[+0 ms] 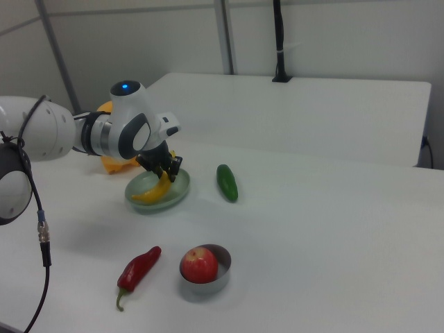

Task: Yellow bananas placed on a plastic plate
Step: 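Open the gripper to release the banana onto the plate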

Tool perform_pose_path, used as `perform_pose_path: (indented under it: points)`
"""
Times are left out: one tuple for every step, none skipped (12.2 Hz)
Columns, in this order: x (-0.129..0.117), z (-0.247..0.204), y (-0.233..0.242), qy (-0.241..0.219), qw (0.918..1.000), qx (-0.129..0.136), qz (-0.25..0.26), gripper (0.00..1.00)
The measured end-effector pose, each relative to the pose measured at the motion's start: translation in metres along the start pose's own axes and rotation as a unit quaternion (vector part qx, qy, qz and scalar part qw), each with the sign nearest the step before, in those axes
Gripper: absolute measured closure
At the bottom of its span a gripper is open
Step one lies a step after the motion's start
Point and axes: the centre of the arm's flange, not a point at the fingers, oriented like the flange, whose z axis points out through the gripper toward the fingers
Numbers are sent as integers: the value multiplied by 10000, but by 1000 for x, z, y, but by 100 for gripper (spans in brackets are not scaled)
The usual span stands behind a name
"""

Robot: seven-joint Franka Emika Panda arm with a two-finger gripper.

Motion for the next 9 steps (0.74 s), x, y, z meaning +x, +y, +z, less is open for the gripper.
perform_pose_path:
  points:
    - [0, 0, 0, 4, 10000, 0, 5, 58]
    - [1, -1, 0, 8, 10000, 0, 5, 44]
    - [1, -1, 0, 13, 10000, -1, 7, 32]
    - [1, -1, 0, 15, 10000, -2, 9, 16]
    - [1, -1, 1, 18, 10000, -2, 9, 1]
    - [2, -2, 1, 28, 10000, -3, 12, 0]
    - [3, -4, 1, 46, 10000, -5, 13, 0]
    - [6, -8, 1, 90, 10000, -8, 14, 0]
    - [10, -16, 2, 165, 9999, -16, 13, 0]
